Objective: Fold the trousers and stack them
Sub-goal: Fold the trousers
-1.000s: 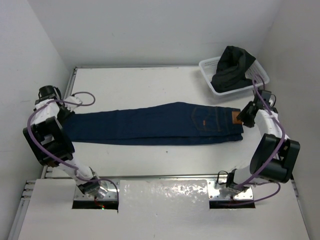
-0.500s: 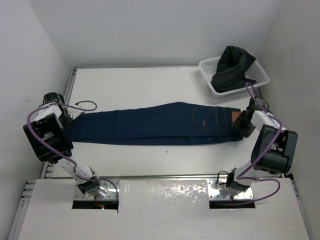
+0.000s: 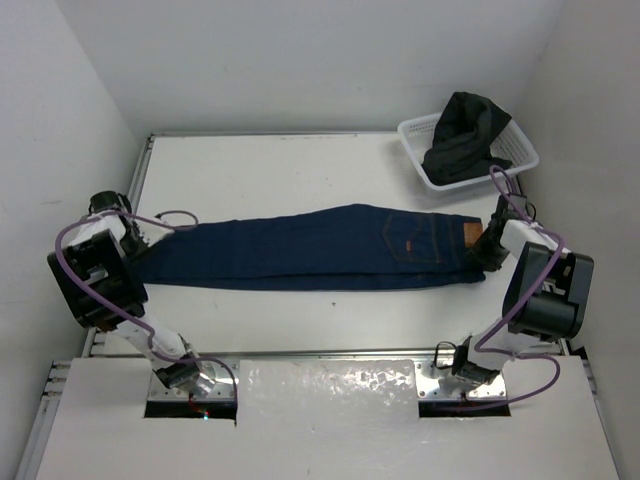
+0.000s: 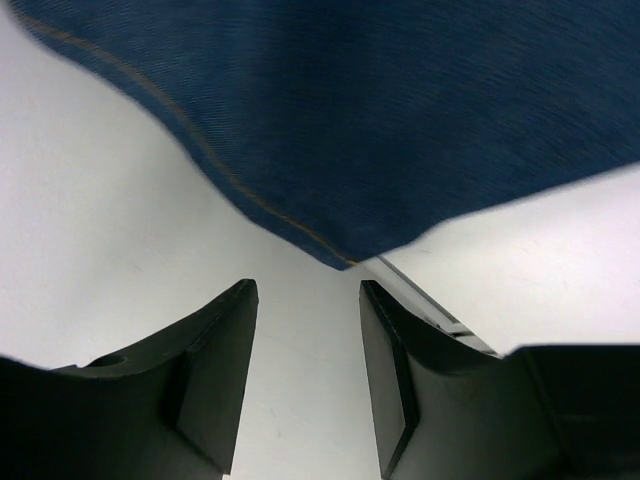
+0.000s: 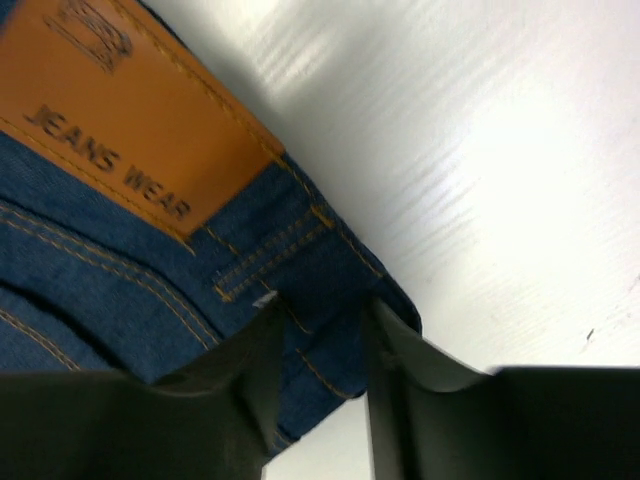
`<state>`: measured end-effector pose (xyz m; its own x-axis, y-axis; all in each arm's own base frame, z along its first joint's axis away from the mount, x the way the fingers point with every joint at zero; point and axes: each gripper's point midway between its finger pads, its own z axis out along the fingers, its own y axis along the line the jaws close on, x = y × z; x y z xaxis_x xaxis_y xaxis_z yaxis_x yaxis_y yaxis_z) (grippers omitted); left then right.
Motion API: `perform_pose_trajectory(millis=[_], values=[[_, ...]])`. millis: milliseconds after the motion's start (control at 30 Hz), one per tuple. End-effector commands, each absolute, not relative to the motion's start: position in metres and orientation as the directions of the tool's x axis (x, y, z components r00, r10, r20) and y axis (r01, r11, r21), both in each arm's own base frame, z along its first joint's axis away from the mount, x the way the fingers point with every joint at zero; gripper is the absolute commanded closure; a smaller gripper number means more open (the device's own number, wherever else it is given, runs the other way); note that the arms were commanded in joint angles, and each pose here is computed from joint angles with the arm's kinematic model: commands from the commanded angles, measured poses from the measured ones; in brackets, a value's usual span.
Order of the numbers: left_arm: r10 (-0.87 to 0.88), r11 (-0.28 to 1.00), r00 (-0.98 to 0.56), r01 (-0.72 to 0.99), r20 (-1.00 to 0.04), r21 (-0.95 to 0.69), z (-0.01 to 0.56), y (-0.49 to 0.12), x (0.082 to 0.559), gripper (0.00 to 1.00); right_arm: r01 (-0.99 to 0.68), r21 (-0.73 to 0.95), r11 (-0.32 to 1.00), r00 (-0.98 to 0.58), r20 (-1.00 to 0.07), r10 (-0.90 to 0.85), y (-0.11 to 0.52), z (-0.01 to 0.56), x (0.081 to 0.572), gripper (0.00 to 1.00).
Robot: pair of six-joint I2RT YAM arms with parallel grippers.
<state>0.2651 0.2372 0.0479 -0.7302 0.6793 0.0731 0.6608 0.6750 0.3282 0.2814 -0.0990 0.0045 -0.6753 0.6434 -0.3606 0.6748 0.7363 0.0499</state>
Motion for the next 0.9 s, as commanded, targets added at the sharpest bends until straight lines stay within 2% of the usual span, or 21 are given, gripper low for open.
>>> perform_pose_trajectory(millis=[0, 167, 300, 400, 533, 700, 800, 867], values=[[0.775, 0.567, -0.628, 0.740, 0.070, 0.362, 0.064, 0.232, 0.268, 0.56, 0.678, 0.057, 0.733, -0.644, -0.435, 0.630, -0.112, 0.016, 0.305, 0.68], [0.837, 0.470, -0.529, 0.827, 0.141, 0.309, 0.055, 0.230, 0.257, 0.55, 0.677, 0.055, 0.734, -0.647, -0.430, 0.630, -0.110, 0.011, 0.303, 0.85], [0.857, 0.401, -0.463, 0.875, 0.225, 0.273, 0.033, 0.233, 0.242, 0.54, 0.678, 0.049, 0.733, -0.647, -0.432, 0.628, -0.112, 0.010, 0.302, 0.94], [0.831, 0.364, -0.471, 0.862, 0.294, 0.352, 0.031, 0.252, 0.253, 0.54, 0.672, 0.042, 0.739, -0.649, -0.446, 0.616, -0.114, 0.015, 0.303, 1.00], [0.812, 0.400, -0.506, 0.846, 0.292, 0.353, 0.029, 0.260, 0.256, 0.54, 0.659, 0.032, 0.752, -0.655, -0.468, 0.594, -0.118, 0.021, 0.305, 1.00], [0.852, 0.376, -0.455, 0.876, 0.259, 0.301, 0.026, 0.249, 0.250, 0.54, 0.648, 0.038, 0.760, -0.658, -0.475, 0.585, -0.116, 0.024, 0.305, 1.00], [0.849, 0.347, -0.457, 0.861, 0.265, 0.371, 0.025, 0.253, 0.258, 0.54, 0.647, 0.045, 0.761, -0.656, -0.477, 0.586, -0.115, 0.025, 0.305, 1.00], [0.839, 0.348, -0.464, 0.859, 0.282, 0.376, 0.022, 0.256, 0.257, 0.58, 0.642, 0.051, 0.765, -0.656, -0.479, 0.583, -0.114, 0.026, 0.306, 1.00]])
